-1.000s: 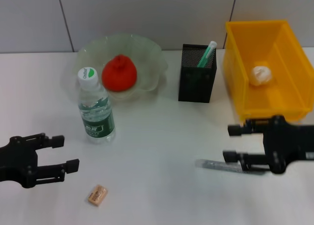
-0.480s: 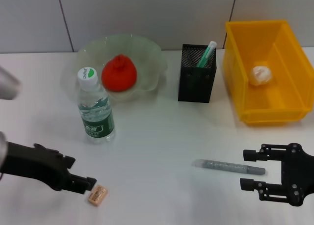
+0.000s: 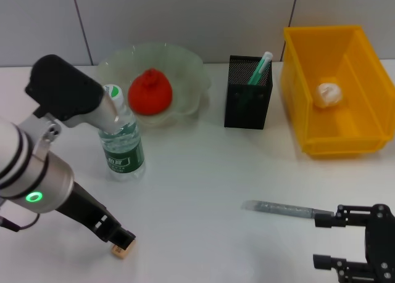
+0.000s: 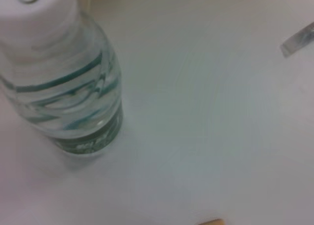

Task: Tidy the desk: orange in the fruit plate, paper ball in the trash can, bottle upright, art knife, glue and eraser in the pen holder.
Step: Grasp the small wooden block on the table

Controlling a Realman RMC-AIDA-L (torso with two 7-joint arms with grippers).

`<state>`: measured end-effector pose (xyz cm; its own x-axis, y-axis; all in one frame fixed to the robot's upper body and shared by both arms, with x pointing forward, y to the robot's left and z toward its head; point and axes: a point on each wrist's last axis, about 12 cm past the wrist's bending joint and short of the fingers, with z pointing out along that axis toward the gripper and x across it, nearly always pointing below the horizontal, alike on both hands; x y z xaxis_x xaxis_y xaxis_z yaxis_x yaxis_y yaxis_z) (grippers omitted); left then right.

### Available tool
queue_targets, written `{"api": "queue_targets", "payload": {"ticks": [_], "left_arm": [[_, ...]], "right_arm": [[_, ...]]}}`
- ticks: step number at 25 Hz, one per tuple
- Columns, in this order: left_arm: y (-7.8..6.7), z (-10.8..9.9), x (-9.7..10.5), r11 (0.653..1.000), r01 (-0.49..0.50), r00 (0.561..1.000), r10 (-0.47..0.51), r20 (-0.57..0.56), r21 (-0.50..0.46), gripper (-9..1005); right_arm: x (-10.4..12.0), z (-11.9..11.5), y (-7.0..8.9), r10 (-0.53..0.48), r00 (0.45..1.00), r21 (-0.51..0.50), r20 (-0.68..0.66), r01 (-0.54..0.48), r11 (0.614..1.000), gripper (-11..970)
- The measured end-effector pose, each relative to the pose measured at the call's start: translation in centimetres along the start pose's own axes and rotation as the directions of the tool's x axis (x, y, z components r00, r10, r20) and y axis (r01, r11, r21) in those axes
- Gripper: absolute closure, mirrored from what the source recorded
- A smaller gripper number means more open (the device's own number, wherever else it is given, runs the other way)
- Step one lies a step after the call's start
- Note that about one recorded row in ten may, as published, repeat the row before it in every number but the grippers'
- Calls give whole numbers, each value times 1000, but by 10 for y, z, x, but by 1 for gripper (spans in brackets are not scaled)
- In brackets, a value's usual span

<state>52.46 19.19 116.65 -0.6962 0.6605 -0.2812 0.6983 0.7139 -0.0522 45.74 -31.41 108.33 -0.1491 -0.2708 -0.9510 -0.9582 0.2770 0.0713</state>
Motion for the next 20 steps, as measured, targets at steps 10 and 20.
{"api": "queue_targets", "payload": {"ticks": [10,20], "left_arm": [[-15,16,-4,999,16,999,-17,-36,-32,198],[-10,34,-5,999,42,998,-42,-40,-12,199]], "right_arm": [[6,-2,1,4,1000,13,-6,-4,1000,330],[5,0,0,3,1000,12,-4,-3,1000,330]]}}
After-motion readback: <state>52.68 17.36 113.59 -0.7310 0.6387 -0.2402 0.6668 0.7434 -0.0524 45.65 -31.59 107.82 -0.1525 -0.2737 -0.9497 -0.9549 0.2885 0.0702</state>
